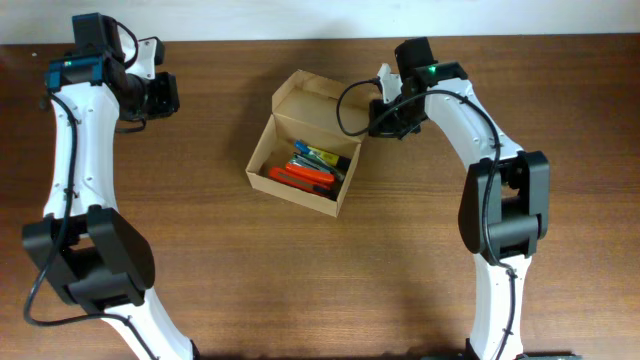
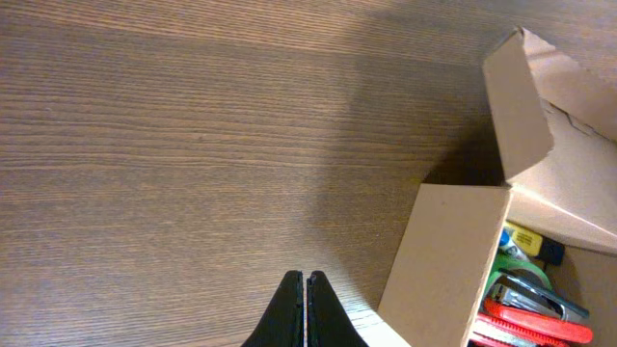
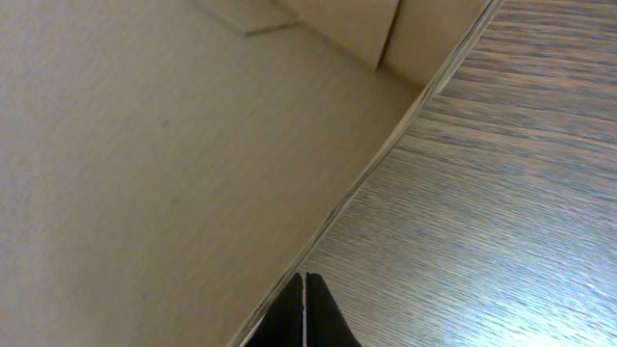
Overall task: Pack container
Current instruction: 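Raise both grippers to the box lid's side edges, then push the upright lid flaps with both grippers to tilt the lid forward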
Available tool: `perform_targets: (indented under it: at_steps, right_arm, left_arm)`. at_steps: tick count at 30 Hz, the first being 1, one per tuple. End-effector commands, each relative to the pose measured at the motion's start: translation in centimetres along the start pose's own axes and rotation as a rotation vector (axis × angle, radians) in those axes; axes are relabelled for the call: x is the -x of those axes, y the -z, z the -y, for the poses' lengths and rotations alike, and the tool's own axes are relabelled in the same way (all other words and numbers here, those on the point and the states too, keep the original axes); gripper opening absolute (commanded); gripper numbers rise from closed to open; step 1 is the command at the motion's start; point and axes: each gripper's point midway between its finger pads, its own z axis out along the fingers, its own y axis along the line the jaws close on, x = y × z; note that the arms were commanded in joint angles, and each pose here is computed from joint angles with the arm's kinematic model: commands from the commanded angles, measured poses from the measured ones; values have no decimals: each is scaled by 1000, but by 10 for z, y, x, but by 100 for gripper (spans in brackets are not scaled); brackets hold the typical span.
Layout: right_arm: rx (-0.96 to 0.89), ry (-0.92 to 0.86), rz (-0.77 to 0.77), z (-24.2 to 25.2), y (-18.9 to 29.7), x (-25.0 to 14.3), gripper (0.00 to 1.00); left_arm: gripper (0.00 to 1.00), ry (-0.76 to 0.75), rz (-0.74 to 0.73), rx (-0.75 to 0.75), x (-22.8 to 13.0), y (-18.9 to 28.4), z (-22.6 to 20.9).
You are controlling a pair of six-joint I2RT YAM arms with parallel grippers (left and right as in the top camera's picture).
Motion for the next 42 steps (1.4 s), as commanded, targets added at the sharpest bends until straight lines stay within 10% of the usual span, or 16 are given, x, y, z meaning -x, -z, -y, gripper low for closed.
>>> perform_targets:
  at_steps: [1,20,33,42]
  right_arm:
    - [71,93,1,-19,-1,1,4]
    - [131,272,-27,-45,-6,-9,4]
    - [182,56,-6,-10,14,-1,4]
    - [348,-112,36,-29,26,17,4]
  left_arm:
    - [3,-17,-12,-15,-3,-3,9]
    - [2,-50,3,-44,8,-37,27]
    - [1,146,-66,-680,-3,-74,56]
    - [1,315,-161,-838,-19,-103,53]
